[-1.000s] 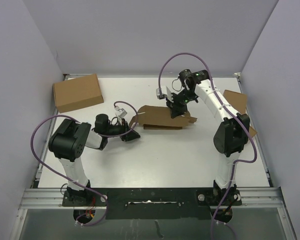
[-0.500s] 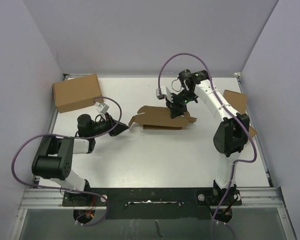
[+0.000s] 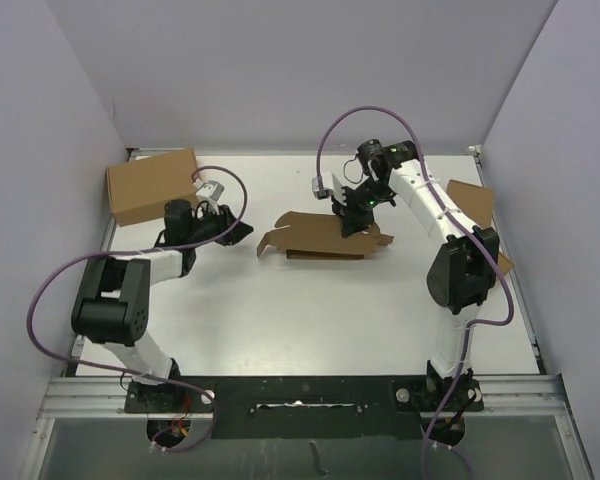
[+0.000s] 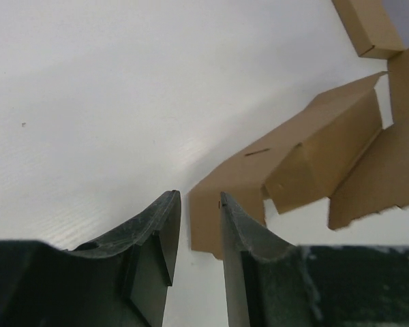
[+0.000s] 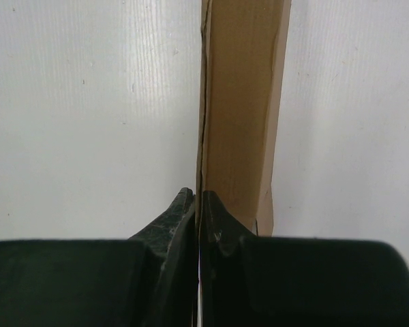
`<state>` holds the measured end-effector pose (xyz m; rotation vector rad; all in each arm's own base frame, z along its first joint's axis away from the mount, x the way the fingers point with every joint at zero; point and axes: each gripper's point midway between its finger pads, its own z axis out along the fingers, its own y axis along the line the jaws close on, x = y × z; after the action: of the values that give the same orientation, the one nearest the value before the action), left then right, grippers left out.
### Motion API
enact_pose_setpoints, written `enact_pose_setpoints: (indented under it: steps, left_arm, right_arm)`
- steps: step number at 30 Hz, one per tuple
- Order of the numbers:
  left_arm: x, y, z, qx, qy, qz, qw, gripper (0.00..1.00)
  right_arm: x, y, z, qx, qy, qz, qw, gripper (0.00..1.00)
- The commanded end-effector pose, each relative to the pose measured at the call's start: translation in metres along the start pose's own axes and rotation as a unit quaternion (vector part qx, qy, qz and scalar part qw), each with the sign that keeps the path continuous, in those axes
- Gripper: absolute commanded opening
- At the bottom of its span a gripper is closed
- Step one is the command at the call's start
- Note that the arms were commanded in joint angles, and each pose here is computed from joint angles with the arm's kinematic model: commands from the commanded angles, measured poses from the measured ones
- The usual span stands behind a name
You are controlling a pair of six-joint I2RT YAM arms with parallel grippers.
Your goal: Fold the paper box
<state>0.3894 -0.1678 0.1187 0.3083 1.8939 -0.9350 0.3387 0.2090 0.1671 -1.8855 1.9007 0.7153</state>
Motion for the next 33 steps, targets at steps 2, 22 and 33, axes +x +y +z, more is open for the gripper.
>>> enact_pose_setpoints:
  steps: [2, 22, 33]
  left_arm:
    - [-0.01, 0.014, 0.049, -0.012, 0.015, 0.035, 0.999, 0.28]
    - [0.063, -0.029, 0.059, 0.0, 0.062, -0.062, 0.996, 0.22]
    - [0.053, -0.044, 0.071, 0.035, 0.049, -0.045, 0.997, 0.22]
  right_arm:
    - [-0.013, 0.001, -0.013, 0.011, -0.019, -0.009, 1.0, 0.0]
    - [-0.013, -0.014, -0.013, 0.035, -0.018, 0.012, 0.999, 0.0]
    - [-0.014, -0.011, -0.01, 0.026, -0.024, 0.016, 0.999, 0.0]
